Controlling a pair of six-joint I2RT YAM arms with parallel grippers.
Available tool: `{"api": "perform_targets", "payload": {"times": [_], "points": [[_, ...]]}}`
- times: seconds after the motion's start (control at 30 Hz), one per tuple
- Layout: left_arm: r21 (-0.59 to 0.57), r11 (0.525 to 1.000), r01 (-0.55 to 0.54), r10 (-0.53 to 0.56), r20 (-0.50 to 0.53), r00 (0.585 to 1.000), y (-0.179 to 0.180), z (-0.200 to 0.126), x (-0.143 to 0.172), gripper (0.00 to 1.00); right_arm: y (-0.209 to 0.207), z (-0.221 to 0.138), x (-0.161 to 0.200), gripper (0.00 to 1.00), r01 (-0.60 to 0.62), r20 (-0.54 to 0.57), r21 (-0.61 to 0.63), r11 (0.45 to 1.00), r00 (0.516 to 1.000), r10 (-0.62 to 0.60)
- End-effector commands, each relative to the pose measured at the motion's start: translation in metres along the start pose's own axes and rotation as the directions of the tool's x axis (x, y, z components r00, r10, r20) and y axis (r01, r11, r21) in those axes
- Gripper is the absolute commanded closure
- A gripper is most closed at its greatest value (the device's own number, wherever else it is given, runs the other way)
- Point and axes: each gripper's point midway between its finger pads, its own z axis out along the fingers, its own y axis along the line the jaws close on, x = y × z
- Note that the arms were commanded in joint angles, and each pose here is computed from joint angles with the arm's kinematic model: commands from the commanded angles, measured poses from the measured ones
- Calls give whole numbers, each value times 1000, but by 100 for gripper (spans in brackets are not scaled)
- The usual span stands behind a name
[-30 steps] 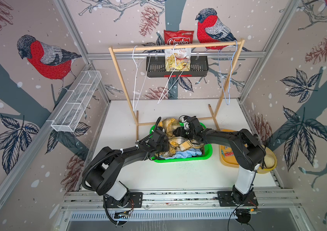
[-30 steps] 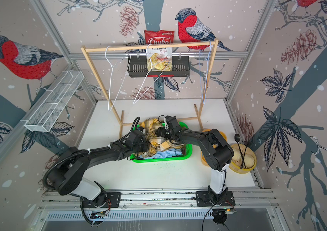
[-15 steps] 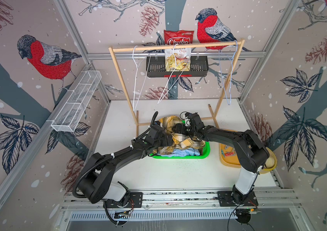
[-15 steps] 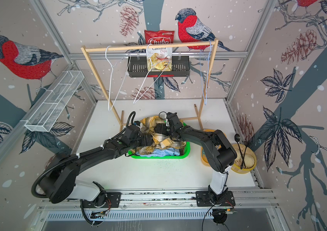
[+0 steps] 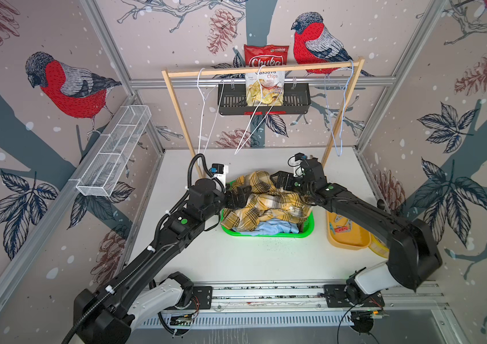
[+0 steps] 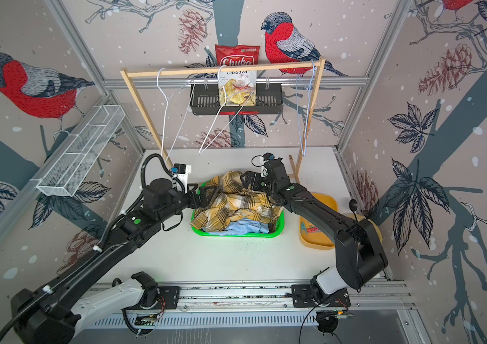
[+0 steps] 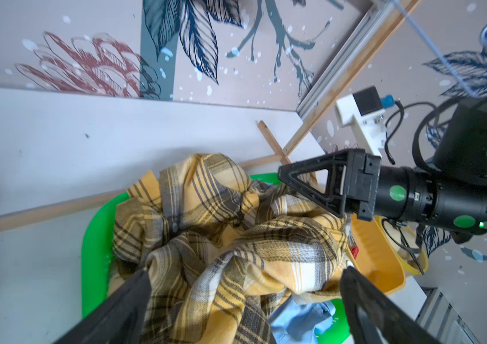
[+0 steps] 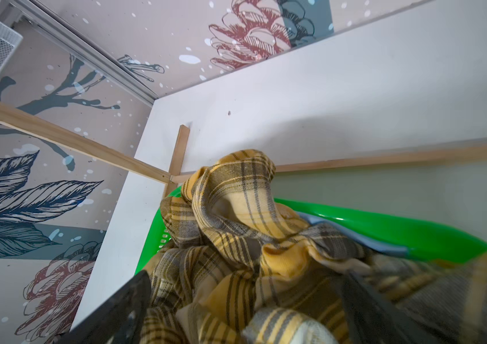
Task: Remove the clothespins securing long-sleeve shirts to the hanger
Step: Adjust the long-sleeve shirt at the bin.
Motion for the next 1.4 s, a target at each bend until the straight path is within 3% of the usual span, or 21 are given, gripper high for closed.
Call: {"api": "perform_targets", "payload": {"times": [0.0,0.13,0.2,0.23,0.27,0.43,0.63,0.87,0.93,1.03,1.13,1.2,1.37], "points": [[-140,990,-25,30,36,999,28,-13,-2,4,-3,-22,-7,0,47,47,13,999,998,-48],[-283,959,-14,40,84,996,61,-26,-2,4,7,-42,-9,0,72,73,-111,991,995,-64],[-291,957,3,21,81,996,68,-24,2,4,29,-49,-5,0,36,42,-318,947,999,-24],[-289,957,12,10,75,997,69,-20,4,4,45,-56,-3,0,19,12,-435,900,1000,-15],[-286,958,24,-4,68,998,70,-17,6,4,54,-59,-4,0,15,14,-475,880,1000,-9],[-215,975,56,-48,42,998,63,2,18,4,81,-65,-18,0,131,166,-512,849,985,-52],[-253,967,43,-34,40,999,70,1,20,4,113,-45,-35,0,181,204,-549,816,976,-79],[-243,969,47,-36,49,998,68,2,18,4,134,-37,-52,0,119,200,-726,677,979,42],[-159,987,15,-10,30,999,53,6,18,4,136,-36,-55,0,114,199,-746,657,978,56],[31,998,-47,48,-36,998,18,18,33,8,136,-30,-57,0,103,185,-742,662,981,55],[88,989,-123,129,-72,989,-11,32,55,8,135,-24,-56,0,95,167,-726,681,985,40],[137,984,-113,125,-83,989,-26,39,62,8,130,-22,-54,0,89,163,-705,704,986,38],[233,963,-135,144,-21,989,-60,54,64,5,121,-18,-46,0,70,139,-671,738,990,32]]}}
